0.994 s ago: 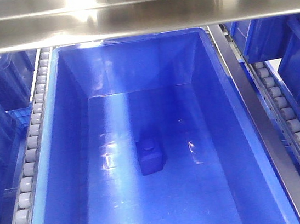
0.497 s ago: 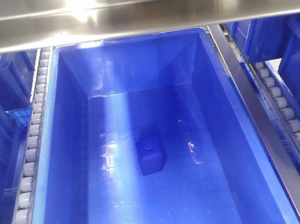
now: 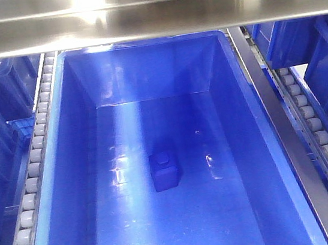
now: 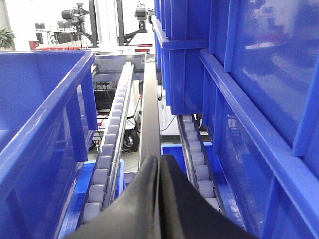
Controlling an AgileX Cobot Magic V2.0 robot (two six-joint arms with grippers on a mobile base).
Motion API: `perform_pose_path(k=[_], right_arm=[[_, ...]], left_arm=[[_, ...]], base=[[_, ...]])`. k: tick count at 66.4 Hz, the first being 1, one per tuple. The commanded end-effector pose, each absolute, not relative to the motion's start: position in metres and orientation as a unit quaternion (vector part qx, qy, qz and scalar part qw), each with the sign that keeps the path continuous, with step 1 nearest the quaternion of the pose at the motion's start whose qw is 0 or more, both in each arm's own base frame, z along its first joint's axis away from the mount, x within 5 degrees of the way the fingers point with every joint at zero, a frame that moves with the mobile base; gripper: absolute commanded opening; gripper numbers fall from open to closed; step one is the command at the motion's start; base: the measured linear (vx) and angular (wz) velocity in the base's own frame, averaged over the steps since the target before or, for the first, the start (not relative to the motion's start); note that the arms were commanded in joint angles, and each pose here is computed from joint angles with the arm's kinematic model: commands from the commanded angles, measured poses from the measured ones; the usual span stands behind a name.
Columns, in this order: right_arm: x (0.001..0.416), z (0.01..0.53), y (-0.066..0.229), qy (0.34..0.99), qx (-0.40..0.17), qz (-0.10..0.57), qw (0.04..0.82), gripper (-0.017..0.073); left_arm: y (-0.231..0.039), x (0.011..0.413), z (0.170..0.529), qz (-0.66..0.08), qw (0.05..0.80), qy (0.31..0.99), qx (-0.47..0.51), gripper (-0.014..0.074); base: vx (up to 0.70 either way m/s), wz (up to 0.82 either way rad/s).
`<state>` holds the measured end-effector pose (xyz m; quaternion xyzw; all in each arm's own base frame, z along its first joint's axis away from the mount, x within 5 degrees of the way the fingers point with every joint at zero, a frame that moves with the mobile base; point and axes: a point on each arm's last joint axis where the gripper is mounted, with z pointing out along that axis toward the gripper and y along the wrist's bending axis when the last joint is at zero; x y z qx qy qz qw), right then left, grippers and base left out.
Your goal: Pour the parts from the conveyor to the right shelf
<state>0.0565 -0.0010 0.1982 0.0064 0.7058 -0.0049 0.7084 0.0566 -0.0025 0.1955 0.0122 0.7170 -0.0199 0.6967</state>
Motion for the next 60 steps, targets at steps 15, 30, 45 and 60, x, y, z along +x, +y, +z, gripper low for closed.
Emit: perform_pose_path(k=[15, 30, 45, 60], right_arm=[[0.0559, 0.2031, -0.0006, 0.676, 0.0, -0.009, 0.737, -0.0009], [0.0559, 0.2029, -0.0006, 0.677, 0.0, -0.009, 0.736, -0.0009], [0.0559, 0.2029, -0.0006, 0.677, 0.0, -0.009, 0.736, -0.0009], [0.0559, 0.2029, -0.0006, 0.677, 0.0, -0.009, 0.736, -0.0009]], left_arm=[[-0.0029, 0.0545, 0.21, -0.029, 0.735, 0.677, 0.009, -0.0006], [-0.0029, 0.0545, 0.21, -0.029, 0.735, 0.677, 0.009, -0.0006], [-0.0029, 0.0545, 0.21, -0.029, 0.735, 0.677, 0.009, -0.0006], [-0.0029, 0.0545, 0.21, -0.029, 0.735, 0.677, 0.009, -0.0006]], base=[[0.0, 0.0], [0.0, 0.0], [0.0, 0.0], [0.0, 0.0]])
